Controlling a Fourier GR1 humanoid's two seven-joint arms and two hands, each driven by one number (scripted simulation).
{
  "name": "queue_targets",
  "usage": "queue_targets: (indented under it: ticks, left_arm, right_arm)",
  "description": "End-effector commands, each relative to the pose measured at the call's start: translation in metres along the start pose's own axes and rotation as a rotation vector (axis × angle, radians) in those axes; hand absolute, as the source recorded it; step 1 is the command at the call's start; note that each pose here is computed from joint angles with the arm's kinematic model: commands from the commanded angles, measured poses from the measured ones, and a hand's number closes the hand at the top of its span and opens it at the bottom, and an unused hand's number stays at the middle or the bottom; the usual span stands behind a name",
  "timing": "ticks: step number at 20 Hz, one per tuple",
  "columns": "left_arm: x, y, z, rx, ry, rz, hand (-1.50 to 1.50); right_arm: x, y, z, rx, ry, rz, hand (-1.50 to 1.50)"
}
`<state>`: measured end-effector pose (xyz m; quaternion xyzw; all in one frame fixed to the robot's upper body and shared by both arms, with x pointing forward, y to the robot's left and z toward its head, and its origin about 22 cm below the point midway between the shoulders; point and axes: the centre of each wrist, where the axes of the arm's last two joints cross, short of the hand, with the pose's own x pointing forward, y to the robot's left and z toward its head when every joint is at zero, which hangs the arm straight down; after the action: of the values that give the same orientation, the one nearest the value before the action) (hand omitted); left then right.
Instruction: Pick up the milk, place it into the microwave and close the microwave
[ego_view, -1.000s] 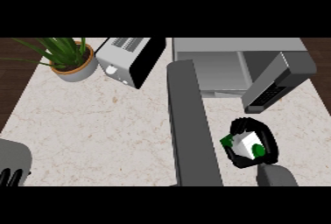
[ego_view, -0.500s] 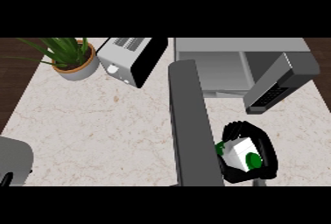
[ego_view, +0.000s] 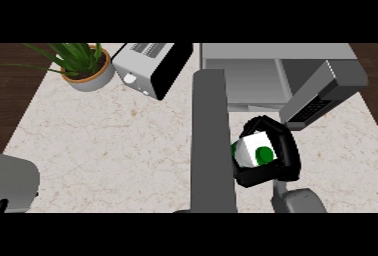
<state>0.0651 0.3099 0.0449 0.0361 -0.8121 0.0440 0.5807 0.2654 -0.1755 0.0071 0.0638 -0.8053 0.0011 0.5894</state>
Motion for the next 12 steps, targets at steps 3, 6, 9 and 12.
queue_targets:
  ticks: [3, 6, 9, 12]
  left_arm:
    - [0.005, 0.017, 0.005, -0.006, 0.015, -0.005, -1.50]
    - [0.008, 0.017, -0.008, -0.031, -0.011, 0.007, -1.50]
    - [-0.004, 0.025, -0.006, -0.016, 0.030, 0.004, -1.50]
    - [-0.017, 0.019, -0.010, -0.022, 0.022, -0.007, -1.50]
  right_arm:
    - [-0.002, 0.020, -0.042, -0.115, 0.015, 0.095, 1.50]
    - [-0.033, 0.006, -0.064, -0.160, 0.080, 0.125, 1.50]
    - [-0.042, -0.003, -0.080, -0.171, 0.105, 0.143, 1.50]
    - [-0.064, -0.016, -0.076, -0.177, 0.095, 0.139, 1.50]
